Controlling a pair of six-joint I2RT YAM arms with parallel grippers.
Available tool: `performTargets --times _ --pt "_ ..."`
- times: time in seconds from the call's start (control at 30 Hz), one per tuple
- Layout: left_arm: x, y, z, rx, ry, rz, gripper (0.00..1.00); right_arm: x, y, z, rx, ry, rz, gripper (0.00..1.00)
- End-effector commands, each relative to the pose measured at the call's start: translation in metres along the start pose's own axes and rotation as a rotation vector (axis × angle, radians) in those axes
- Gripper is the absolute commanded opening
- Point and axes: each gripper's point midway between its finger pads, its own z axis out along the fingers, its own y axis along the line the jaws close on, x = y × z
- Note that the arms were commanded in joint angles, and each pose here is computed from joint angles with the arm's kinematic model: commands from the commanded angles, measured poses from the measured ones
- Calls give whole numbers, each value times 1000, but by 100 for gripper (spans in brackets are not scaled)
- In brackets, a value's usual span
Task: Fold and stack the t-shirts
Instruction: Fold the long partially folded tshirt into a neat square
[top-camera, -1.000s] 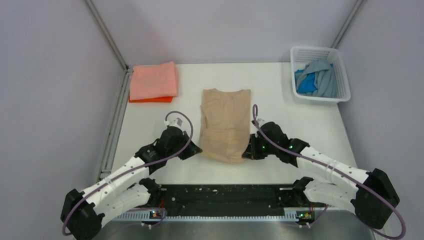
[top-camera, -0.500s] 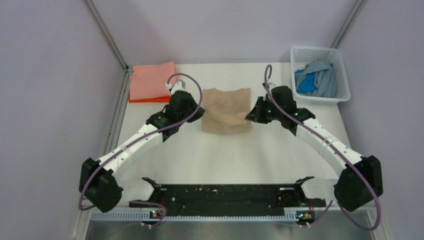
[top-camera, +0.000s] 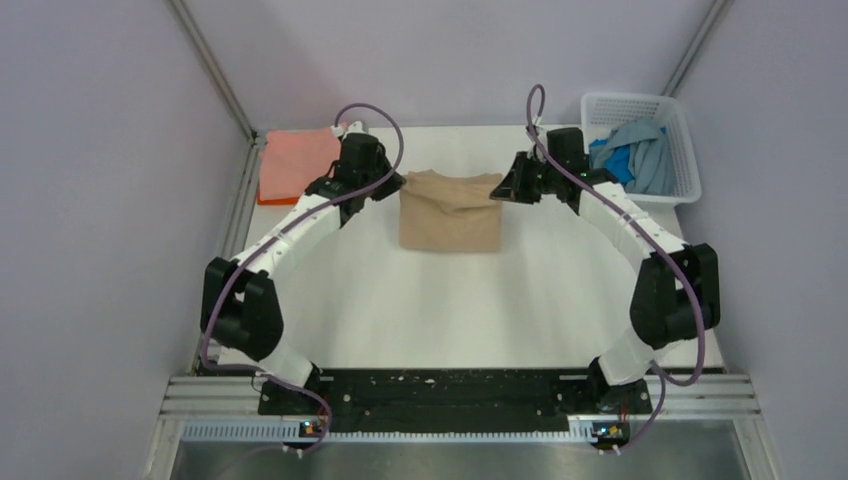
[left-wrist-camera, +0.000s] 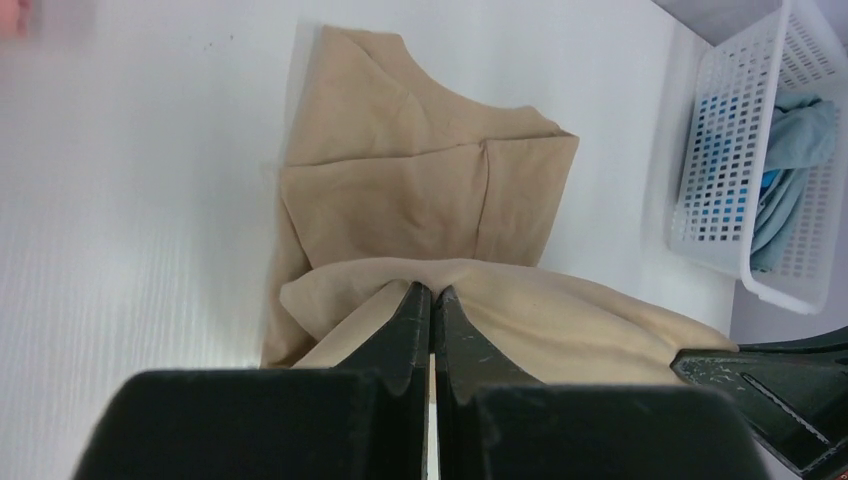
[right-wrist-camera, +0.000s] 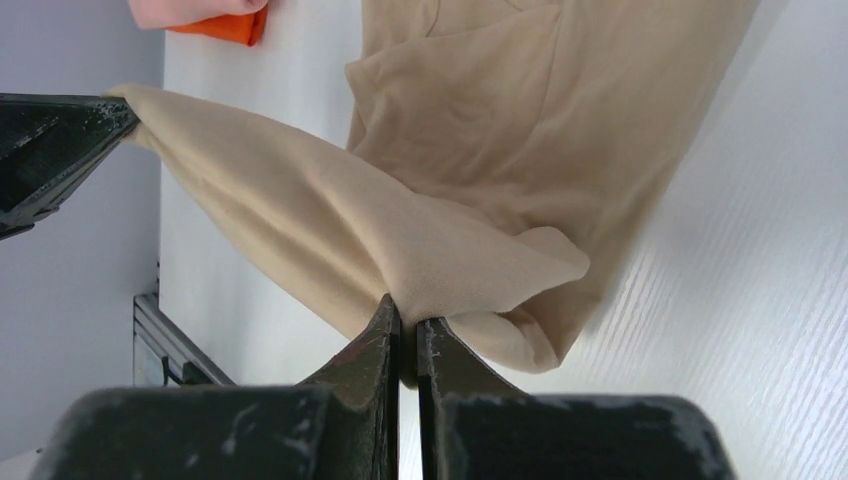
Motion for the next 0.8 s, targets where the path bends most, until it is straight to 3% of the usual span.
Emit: performTargets --times 0.0,0.27,0.5,0.77 --pt "-47 -9 25 10 -101 30 0 -40 -10 12 -12 -56 -30 0" --pt "-70 4 94 -44 -90 26 0 -74 -60 58 45 -70 37 0" --pt "-55 13 160 -12 7 14 0 -84 -109 100 92 -76 78 0" --pt "-46 3 187 82 40 8 0 -97 -116 96 96 -135 101 0"
